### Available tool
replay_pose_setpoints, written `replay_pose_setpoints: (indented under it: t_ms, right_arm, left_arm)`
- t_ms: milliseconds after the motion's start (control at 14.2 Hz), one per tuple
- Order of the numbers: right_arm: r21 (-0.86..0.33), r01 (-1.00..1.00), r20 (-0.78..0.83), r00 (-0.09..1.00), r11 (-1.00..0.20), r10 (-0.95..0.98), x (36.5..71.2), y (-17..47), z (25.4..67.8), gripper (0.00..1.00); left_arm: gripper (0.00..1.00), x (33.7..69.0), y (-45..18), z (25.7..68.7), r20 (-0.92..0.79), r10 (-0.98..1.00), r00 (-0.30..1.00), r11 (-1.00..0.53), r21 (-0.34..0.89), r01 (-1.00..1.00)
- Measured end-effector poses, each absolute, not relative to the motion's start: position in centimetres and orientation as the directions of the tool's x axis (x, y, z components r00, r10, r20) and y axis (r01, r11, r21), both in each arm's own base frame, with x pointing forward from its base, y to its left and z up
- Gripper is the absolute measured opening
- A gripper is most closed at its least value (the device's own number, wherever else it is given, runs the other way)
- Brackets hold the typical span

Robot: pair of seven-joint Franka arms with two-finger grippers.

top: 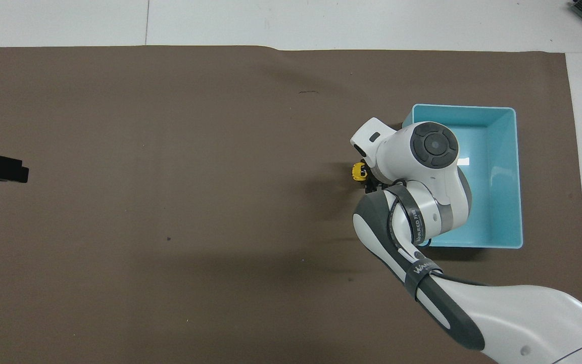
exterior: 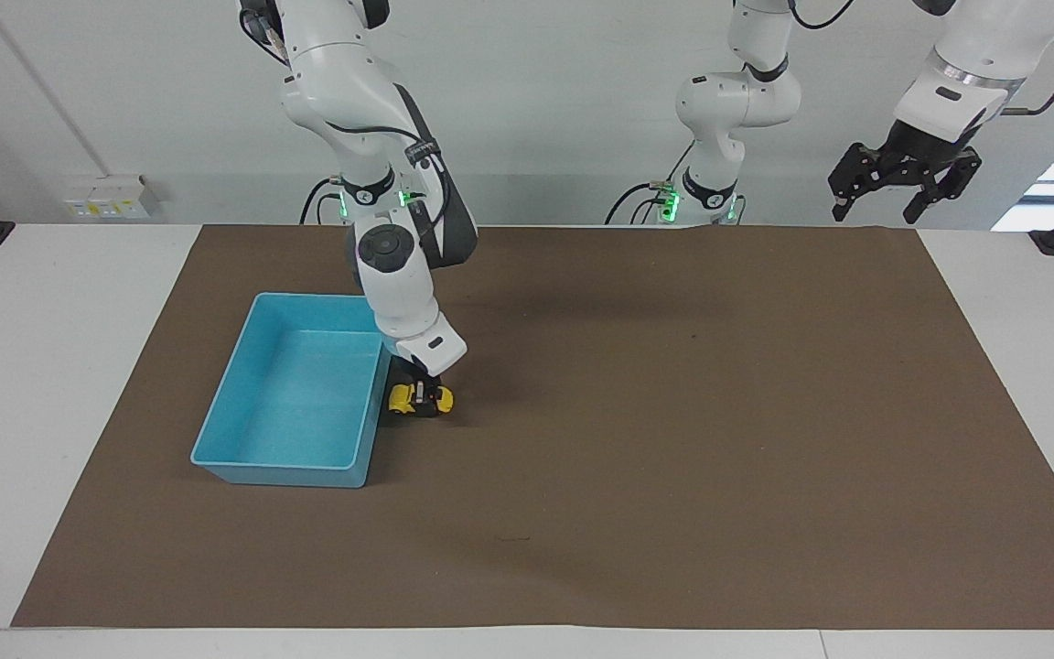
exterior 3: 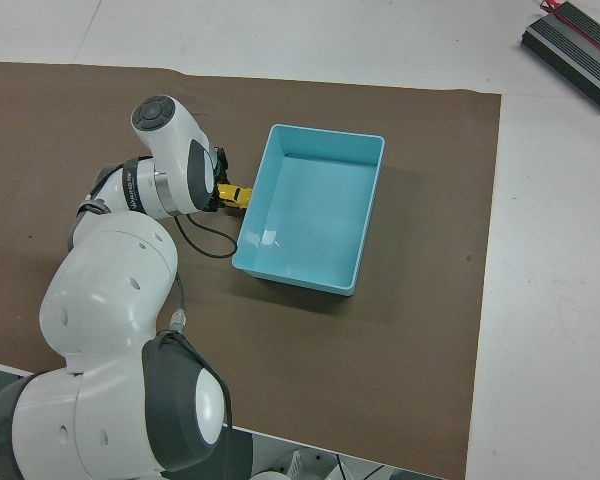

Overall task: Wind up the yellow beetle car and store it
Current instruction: 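Lower the right gripper onto the yellow car and close it, then lift the car with the right gripper and carry it over the box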

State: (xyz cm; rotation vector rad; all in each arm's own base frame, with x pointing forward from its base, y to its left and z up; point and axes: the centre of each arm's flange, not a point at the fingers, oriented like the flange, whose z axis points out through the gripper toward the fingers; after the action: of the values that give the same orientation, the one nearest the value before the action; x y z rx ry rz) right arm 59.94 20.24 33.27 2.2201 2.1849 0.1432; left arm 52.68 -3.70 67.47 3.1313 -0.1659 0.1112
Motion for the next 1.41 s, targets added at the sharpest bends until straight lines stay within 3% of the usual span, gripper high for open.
replay_pose_setpoints:
  t_ms: [775, 1127, 1408]
  right_arm:
    - [0.061, 0.995, 0.043, 0.070, -0.073, 0.997, 60.9, 21.9, 41.7, 0.50]
    - [0.019, 0.998, 0.016, 0.059, -0.059, 0.998, 60.8, 16.9, 44.2, 0.50]
    - [-0.014, 1.000, 0.005, 0.014, -0.014, 1.000, 60.9, 11.7, 43.3, 0.50]
  left_arm:
    - [1.00, 53.0, -3.2, 67.2, 0.076, -0.096, 0.992, -0.995, 0.001, -0.096]
    - [1.00, 53.0, -2.1, 67.2, 0.074, -0.074, 0.994, -0.997, 0.001, -0.074]
    - [1.00, 53.0, -2.1, 67.2, 0.074, -0.075, 0.994, -0.997, 0.001, -0.075]
